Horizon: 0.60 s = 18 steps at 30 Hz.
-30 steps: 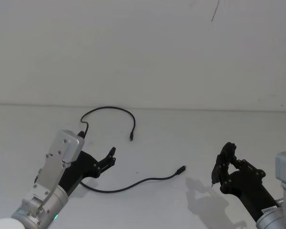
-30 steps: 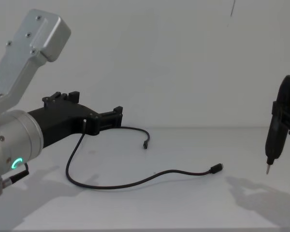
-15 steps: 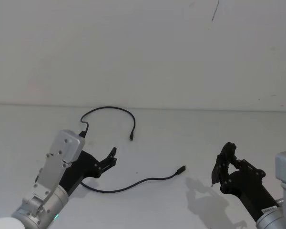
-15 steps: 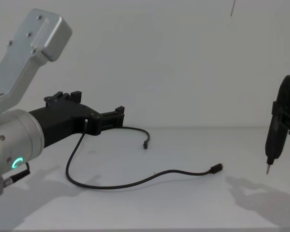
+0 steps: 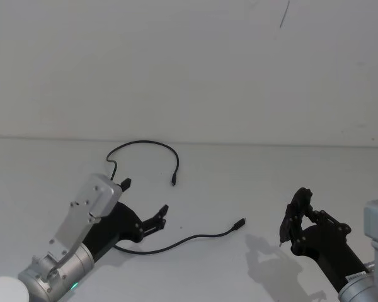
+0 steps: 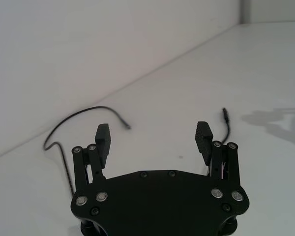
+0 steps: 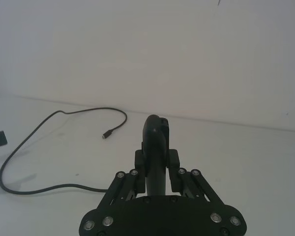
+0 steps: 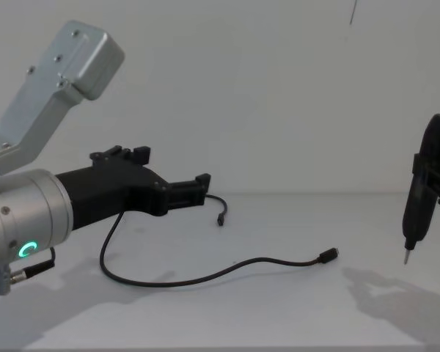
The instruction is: Pick up the data cable with the one hand.
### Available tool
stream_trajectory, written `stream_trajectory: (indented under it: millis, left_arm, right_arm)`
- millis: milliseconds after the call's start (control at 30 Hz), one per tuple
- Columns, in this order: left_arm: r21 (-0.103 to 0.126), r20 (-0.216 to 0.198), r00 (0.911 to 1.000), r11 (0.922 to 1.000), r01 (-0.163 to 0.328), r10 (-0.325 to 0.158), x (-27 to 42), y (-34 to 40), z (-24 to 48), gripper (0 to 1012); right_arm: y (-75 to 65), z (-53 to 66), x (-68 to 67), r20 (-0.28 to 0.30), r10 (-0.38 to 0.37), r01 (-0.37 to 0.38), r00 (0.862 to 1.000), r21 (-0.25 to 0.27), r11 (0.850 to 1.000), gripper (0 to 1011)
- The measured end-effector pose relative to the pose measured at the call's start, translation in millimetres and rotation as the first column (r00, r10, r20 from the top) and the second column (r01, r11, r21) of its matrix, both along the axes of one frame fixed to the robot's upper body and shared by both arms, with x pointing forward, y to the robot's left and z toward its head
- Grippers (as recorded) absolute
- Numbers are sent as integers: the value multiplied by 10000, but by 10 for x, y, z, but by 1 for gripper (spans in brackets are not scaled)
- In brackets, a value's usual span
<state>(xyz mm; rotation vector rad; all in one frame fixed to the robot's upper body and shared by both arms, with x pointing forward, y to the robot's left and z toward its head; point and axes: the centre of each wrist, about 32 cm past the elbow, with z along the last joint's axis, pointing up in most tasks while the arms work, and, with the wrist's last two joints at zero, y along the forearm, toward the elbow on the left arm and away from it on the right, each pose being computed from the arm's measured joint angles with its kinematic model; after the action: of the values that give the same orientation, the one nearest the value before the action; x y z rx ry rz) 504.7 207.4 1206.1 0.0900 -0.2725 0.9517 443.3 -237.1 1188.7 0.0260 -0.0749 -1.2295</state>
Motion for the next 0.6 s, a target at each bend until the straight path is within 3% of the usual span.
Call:
stream_trajectory:
  millis: [133,200,433,567,600]
  left_arm:
    - [125,-73,9992,9991,403,-402,39,21,4,1001]
    - [282,-187,9959,9957,885,-880,88,44,5,1001]
    - [525,-424,9833,9825,1790,-1769,194,75,11,1001]
    - [686,-639,9673,9659,2497,-2455,295,94,20,1001]
    - [739,-690,9602,9584,2756,-2708,339,99,34,1001]
  right_arm:
    - [0,0,0,0,0,0,10000,0,10000,269]
    - [0,0,0,0,0,0,10000,0,10000,269]
    - [0,0,0,0,0,0,10000,0,10000,269]
    - [0,0,0,1,0,0,10000,0,10000,269]
    - [0,0,0,0,0,0,10000,0,10000,269]
